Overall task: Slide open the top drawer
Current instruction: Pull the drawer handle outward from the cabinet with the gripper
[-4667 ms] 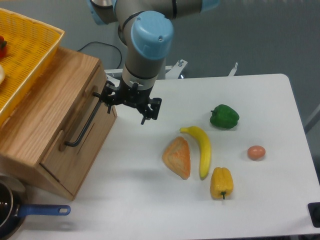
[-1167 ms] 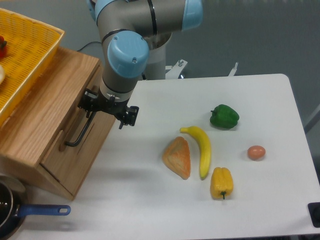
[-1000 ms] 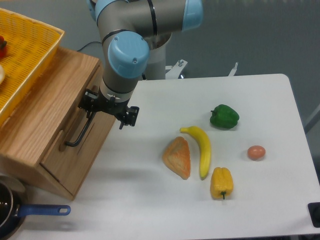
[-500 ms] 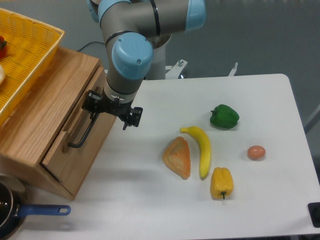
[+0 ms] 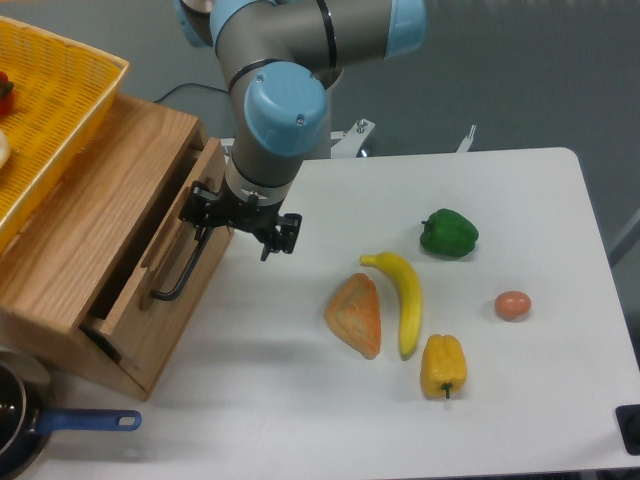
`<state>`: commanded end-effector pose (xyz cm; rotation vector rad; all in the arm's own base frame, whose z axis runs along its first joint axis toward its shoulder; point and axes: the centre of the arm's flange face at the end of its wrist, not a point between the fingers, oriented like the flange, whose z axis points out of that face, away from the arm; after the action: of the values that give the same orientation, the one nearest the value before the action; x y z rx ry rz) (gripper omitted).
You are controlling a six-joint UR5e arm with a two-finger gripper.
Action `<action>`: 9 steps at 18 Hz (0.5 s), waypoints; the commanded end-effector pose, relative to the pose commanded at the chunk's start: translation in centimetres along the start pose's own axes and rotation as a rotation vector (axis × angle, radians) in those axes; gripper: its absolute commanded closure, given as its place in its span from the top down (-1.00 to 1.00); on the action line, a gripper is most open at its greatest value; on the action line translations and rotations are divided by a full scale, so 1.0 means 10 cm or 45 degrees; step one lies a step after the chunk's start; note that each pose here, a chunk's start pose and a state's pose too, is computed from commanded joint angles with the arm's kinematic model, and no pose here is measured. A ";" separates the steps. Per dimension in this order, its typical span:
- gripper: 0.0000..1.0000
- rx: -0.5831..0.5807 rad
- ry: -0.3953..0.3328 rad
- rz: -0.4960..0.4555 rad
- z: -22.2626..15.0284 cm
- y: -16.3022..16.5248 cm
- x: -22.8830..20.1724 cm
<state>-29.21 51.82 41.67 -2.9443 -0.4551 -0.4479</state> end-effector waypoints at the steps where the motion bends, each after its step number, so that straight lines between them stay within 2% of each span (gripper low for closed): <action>1: 1.00 0.002 0.000 -0.002 -0.01 0.01 -0.03; 9: 1.00 0.007 -0.010 -0.006 -0.05 0.04 -0.16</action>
<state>-30.67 50.95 41.65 -2.9413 -0.4635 -0.4354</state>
